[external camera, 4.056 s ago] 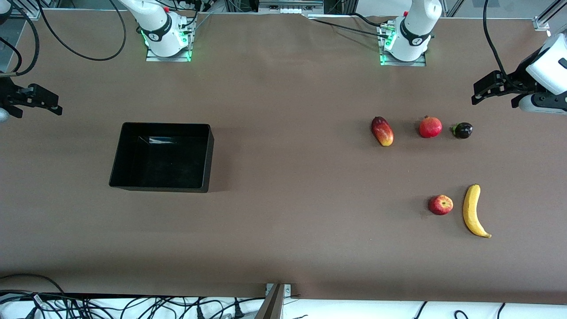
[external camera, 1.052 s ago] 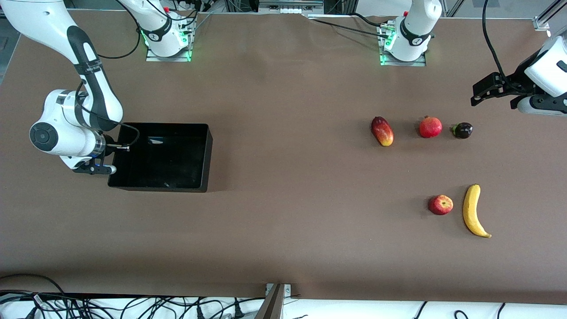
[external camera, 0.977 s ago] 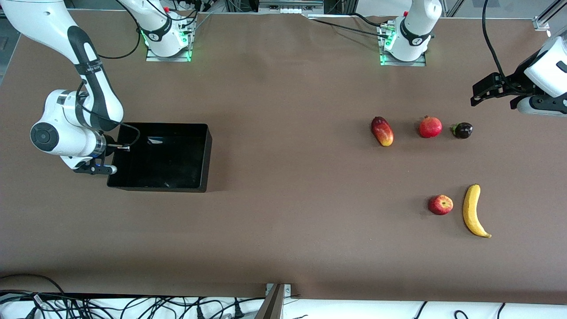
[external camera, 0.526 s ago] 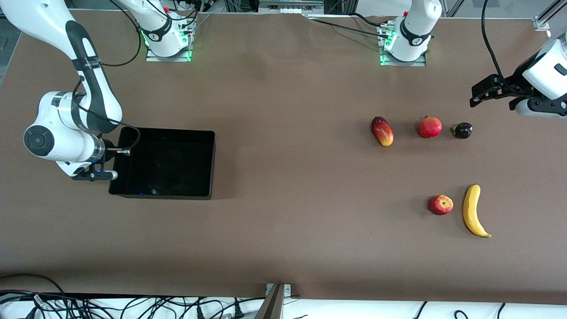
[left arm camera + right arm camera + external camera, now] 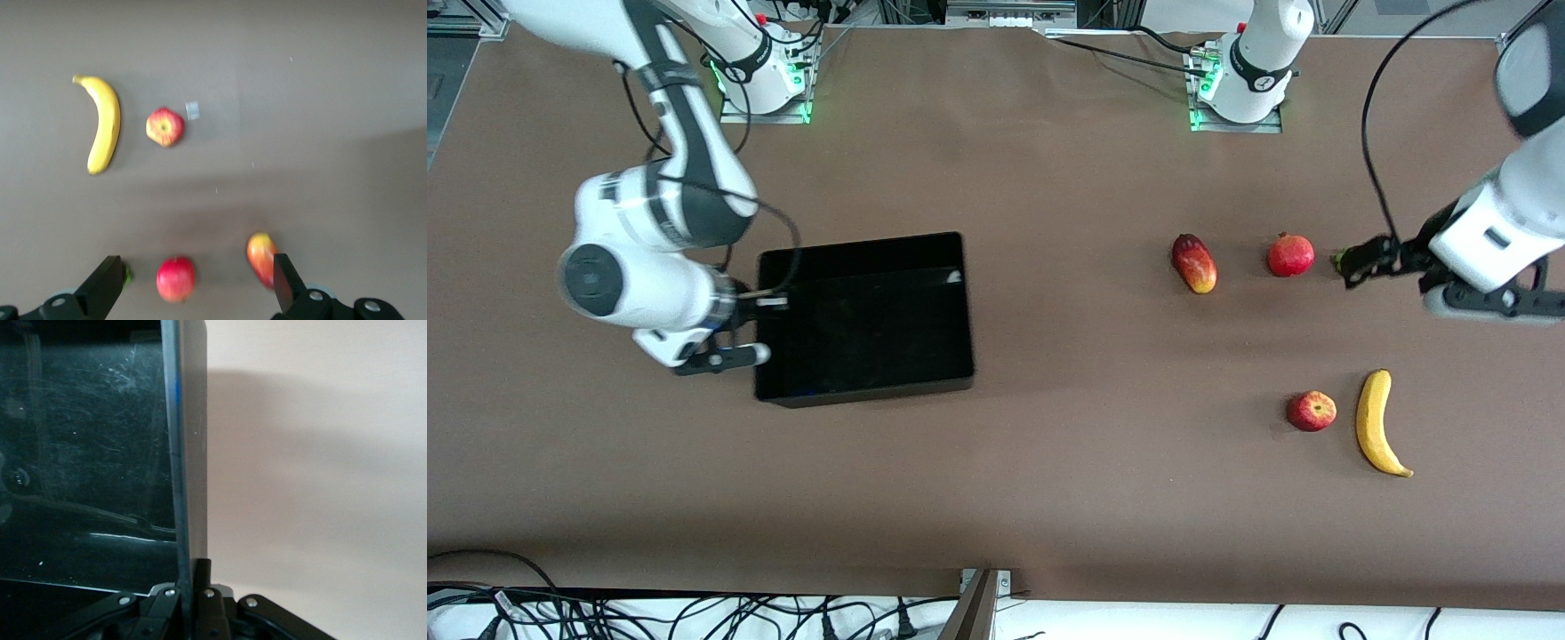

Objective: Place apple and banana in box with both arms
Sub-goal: 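Slide the black box toward the fruit while the left gripper reaches the apple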

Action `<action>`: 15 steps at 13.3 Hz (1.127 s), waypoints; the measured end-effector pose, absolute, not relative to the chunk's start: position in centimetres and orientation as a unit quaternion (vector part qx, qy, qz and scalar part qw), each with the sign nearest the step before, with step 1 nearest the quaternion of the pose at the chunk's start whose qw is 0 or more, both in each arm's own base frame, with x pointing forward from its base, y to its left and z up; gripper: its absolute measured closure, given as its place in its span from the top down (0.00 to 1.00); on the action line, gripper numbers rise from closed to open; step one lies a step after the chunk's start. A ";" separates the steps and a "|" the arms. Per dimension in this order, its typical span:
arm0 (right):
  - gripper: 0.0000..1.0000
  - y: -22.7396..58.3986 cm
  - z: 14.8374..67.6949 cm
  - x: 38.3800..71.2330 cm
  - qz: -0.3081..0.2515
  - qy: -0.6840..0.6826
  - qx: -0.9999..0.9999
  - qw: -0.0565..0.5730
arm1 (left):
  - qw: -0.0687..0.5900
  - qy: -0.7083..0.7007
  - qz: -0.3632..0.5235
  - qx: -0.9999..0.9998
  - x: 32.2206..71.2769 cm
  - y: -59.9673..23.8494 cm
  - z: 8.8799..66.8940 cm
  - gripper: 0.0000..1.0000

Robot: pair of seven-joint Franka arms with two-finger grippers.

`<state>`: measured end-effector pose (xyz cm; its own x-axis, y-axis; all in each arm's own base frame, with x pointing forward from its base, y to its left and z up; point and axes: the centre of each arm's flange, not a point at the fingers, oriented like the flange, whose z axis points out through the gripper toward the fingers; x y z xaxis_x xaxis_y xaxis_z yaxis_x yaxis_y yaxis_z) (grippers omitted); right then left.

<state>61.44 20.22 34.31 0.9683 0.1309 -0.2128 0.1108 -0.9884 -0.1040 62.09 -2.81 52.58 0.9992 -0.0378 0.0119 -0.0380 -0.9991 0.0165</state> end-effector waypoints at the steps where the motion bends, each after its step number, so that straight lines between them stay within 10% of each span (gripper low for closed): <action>1: 0.04 24.1 33.9 60.8 0.112 -0.048 -0.992 0.040 | 0.007 -0.014 0.017 1.000 63.4 -2.2 50.7 1.00; 15: 0.04 46.8 24.7 58.3 0.072 0.005 -0.994 0.077 | -0.014 -0.029 0.070 0.997 71.0 2.7 26.8 1.00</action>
